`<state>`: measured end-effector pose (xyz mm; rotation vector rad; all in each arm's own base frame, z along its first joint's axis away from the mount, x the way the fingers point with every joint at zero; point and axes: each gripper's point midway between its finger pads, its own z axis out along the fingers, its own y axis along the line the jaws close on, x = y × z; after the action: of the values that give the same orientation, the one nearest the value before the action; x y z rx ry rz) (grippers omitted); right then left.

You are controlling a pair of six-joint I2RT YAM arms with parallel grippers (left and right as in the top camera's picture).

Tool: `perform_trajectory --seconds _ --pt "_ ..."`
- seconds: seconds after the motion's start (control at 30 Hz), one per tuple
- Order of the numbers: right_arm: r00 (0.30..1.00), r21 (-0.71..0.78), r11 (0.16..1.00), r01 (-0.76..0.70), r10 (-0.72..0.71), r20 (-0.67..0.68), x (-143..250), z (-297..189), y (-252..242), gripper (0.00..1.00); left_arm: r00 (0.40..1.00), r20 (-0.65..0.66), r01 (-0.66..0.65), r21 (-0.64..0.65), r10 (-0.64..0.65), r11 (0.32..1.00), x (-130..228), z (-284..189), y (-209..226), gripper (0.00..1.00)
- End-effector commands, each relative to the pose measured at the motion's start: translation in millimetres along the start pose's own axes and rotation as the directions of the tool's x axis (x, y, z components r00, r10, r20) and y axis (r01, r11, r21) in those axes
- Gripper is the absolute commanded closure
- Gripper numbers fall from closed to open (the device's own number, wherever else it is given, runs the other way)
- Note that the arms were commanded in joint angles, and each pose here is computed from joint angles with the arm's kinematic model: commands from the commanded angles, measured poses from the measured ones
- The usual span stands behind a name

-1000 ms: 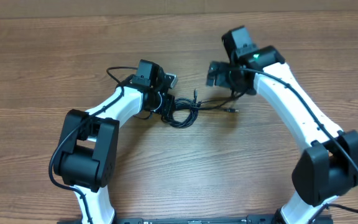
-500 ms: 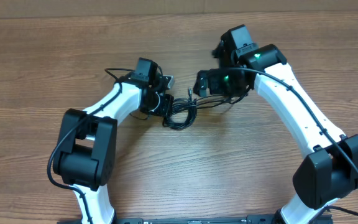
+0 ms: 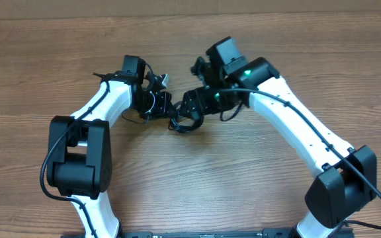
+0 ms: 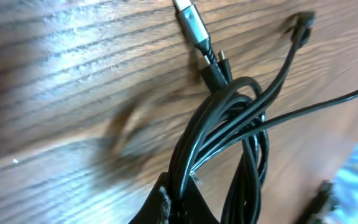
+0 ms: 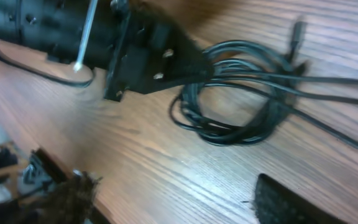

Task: Untangle cables

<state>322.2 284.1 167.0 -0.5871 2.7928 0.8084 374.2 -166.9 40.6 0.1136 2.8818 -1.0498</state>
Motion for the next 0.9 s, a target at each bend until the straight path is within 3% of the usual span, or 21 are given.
perform_trajectory --seconds 0.0,0.17,0.37,0.43,0.6,0.73,0.87 --pt "1.000 -0.014 1.000 0.007 -0.007 0.006 3 0 14 0.25 0.995 -0.001 0.103 0.085 -0.103 0.991 -8 -4 -10 0.96" --pt "0.983 -0.026 0.983 0.182 -0.182 -0.015 13 11 39 0.24 0.989 -0.005 0.150 0.100 -0.150 0.984 -8 -6 -11 0.96" --pt "0.959 0.128 0.950 0.284 -0.284 -0.013 16 23 43 0.25 0.989 -0.021 0.149 0.154 -0.148 0.977 -7 -7 -20 0.96" --pt "0.960 0.123 0.953 0.276 -0.278 0.000 16 25 50 0.30 0.988 -0.027 0.152 0.172 -0.150 0.973 -6 -8 -23 0.96" --pt "0.994 0.111 0.990 0.090 -0.096 0.051 13 38 50 0.38 0.981 -0.035 0.195 0.175 -0.191 0.965 -6 -8 -23 0.96" --pt "0.993 0.168 0.982 0.084 -0.095 0.064 17 54 30 0.37 0.979 -0.037 0.204 0.174 -0.200 0.963 -6 -9 -22 0.96" --pt "0.973 0.173 0.963 0.207 -0.222 0.066 19 69 22 0.33 0.978 -0.038 0.207 0.174 -0.203 0.963 -6 -9 -22 0.96"
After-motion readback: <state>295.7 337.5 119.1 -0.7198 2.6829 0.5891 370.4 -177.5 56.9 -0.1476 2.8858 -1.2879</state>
